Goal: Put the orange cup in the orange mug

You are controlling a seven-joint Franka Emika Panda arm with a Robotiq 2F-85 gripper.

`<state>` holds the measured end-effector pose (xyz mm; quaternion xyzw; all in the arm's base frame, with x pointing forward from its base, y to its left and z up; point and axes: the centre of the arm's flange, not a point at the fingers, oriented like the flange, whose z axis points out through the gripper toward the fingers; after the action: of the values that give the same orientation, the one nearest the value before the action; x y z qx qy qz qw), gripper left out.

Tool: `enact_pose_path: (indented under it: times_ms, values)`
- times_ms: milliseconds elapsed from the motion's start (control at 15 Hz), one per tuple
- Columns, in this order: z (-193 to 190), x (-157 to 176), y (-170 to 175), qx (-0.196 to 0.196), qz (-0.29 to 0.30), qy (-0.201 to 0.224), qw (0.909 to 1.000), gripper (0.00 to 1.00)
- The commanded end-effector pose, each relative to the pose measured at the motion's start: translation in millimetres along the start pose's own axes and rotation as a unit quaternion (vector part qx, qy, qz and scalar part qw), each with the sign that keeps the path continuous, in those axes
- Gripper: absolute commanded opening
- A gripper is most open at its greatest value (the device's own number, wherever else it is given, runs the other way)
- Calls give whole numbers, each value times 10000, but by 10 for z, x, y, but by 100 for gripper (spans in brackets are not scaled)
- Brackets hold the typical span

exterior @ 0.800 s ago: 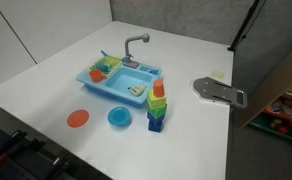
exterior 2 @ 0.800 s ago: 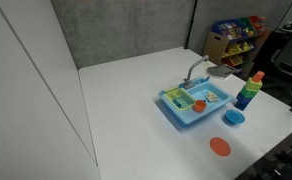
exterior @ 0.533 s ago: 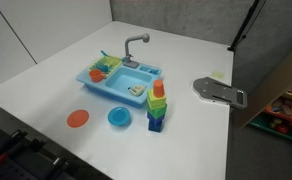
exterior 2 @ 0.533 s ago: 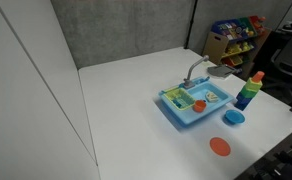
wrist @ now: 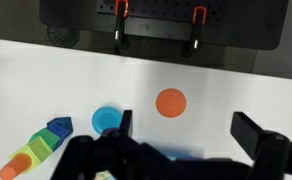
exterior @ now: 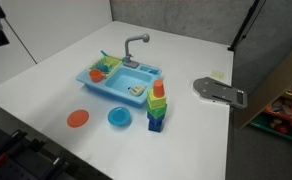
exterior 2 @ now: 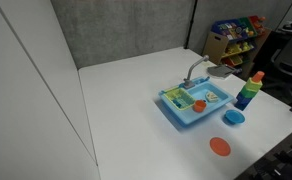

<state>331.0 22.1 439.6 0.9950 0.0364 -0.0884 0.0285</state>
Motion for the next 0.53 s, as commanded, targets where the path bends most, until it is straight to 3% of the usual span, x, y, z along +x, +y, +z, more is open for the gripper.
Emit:
enact_pose_path:
  times_ms: [0, 467]
  values:
    - [-66, 400, 10, -171, 248, 220, 9993, 100]
    - [-97, 1120, 551, -431, 1262, 740, 9883, 100]
